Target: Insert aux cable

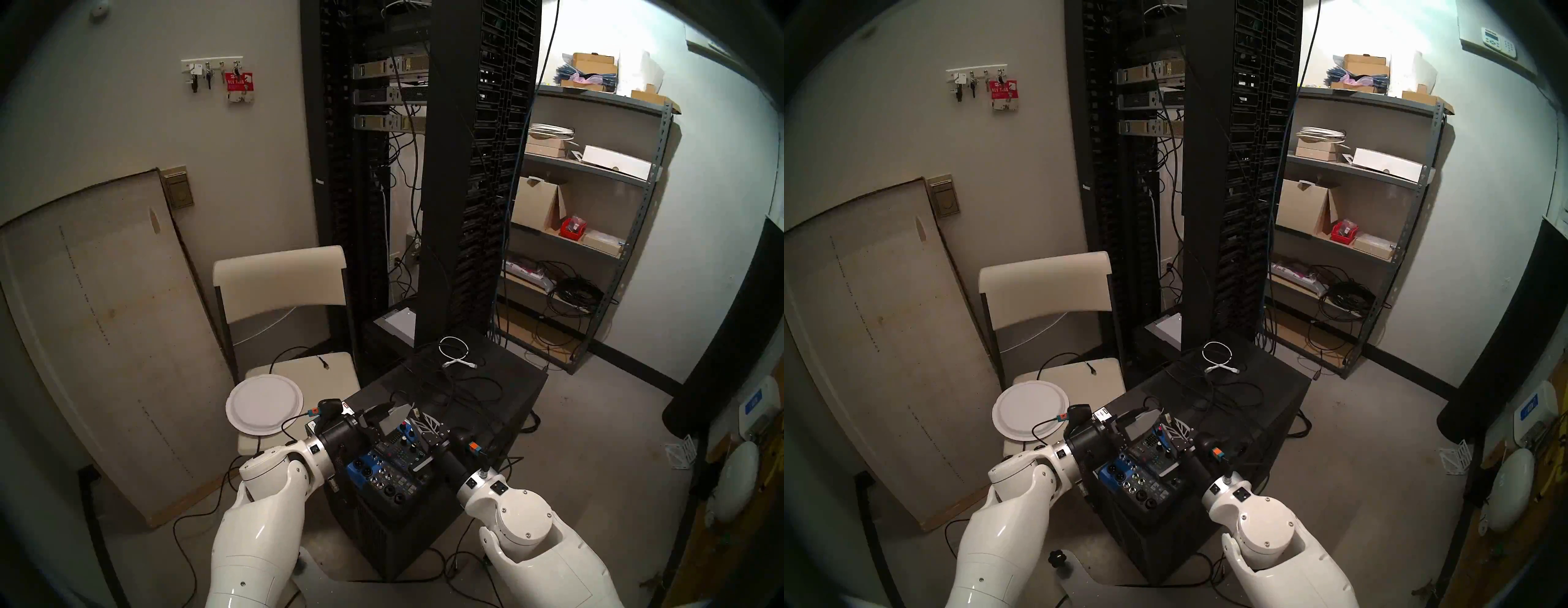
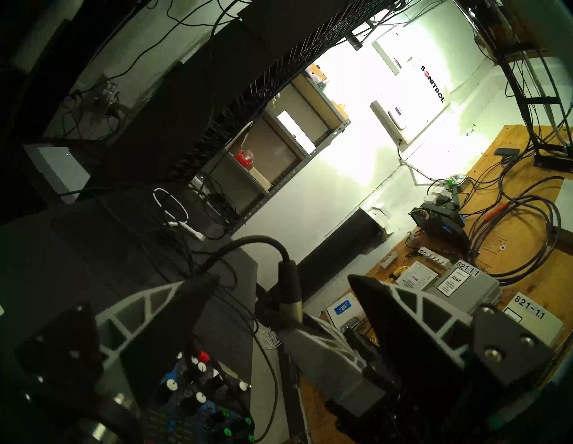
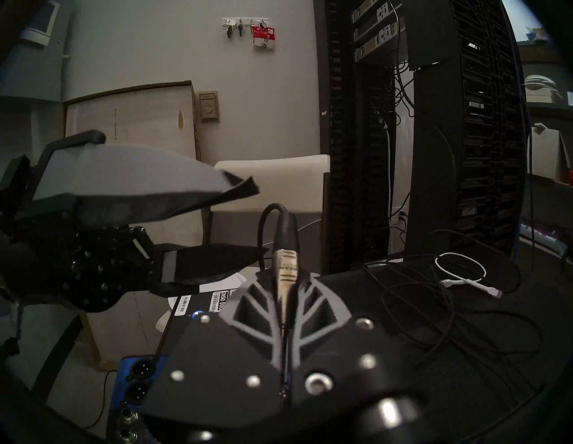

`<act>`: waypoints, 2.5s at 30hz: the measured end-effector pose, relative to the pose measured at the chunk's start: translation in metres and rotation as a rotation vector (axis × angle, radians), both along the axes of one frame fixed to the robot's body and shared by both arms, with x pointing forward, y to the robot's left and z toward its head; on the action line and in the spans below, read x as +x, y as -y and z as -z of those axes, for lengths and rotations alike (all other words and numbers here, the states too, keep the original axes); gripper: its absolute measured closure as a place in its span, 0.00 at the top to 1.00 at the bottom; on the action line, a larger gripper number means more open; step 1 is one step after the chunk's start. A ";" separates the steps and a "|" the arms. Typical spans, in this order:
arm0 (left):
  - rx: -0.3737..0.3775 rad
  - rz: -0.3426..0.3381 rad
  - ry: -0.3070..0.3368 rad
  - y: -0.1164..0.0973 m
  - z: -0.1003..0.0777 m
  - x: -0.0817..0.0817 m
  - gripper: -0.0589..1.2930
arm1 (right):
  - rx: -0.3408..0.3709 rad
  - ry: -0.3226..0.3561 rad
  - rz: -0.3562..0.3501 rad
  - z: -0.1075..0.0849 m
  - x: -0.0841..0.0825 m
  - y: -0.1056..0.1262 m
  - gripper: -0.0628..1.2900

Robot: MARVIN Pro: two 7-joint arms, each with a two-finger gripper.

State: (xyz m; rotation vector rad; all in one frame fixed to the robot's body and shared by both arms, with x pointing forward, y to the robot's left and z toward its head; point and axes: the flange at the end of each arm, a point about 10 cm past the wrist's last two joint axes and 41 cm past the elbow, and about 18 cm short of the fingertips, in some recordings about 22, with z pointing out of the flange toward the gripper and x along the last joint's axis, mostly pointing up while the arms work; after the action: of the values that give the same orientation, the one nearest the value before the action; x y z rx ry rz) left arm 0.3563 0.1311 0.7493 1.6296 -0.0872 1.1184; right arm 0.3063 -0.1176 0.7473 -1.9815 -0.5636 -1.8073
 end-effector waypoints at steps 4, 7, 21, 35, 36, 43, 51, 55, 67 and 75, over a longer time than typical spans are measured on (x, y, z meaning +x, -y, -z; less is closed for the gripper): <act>0.000 -0.001 0.005 0.002 -0.002 0.004 0.92 | 0.000 -0.002 -0.006 -0.001 0.000 -0.001 0.05; 0.001 0.001 0.008 0.004 -0.003 0.007 0.92 | 0.000 -0.001 -0.010 -0.002 0.000 -0.001 0.05; 0.000 0.009 0.002 0.007 -0.001 0.011 0.92 | 0.008 0.002 -0.027 -0.007 -0.005 -0.004 0.05; -0.003 0.019 0.002 0.011 0.000 0.014 0.84 | 0.010 -0.006 -0.040 -0.008 -0.008 -0.006 0.05; -0.004 0.020 0.003 0.011 0.000 0.014 0.81 | 0.010 -0.007 -0.039 -0.007 -0.008 -0.005 0.05; -0.008 0.027 0.008 0.013 -0.001 0.014 0.38 | 0.008 -0.012 -0.038 -0.007 -0.008 -0.004 0.05; -0.020 0.027 0.023 0.011 -0.002 0.014 0.14 | 0.014 -0.016 -0.045 -0.008 -0.008 -0.005 0.05; -0.025 0.027 0.036 0.010 -0.002 0.013 0.08 | 0.018 -0.017 -0.053 -0.008 -0.008 -0.006 0.05; -0.011 0.019 0.084 -0.003 -0.003 0.012 0.07 | 0.014 -0.035 -0.091 -0.008 -0.014 -0.009 0.21; 0.014 0.025 0.131 -0.010 -0.009 0.012 0.07 | 0.007 -0.046 -0.079 -0.010 -0.019 0.005 0.93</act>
State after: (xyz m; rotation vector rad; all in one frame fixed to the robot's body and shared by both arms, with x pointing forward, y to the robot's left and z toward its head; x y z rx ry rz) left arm 0.3682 0.1409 0.7582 1.5624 -0.2009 1.2070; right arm 0.2870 -0.1221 0.7570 -1.9626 -0.6122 -1.7106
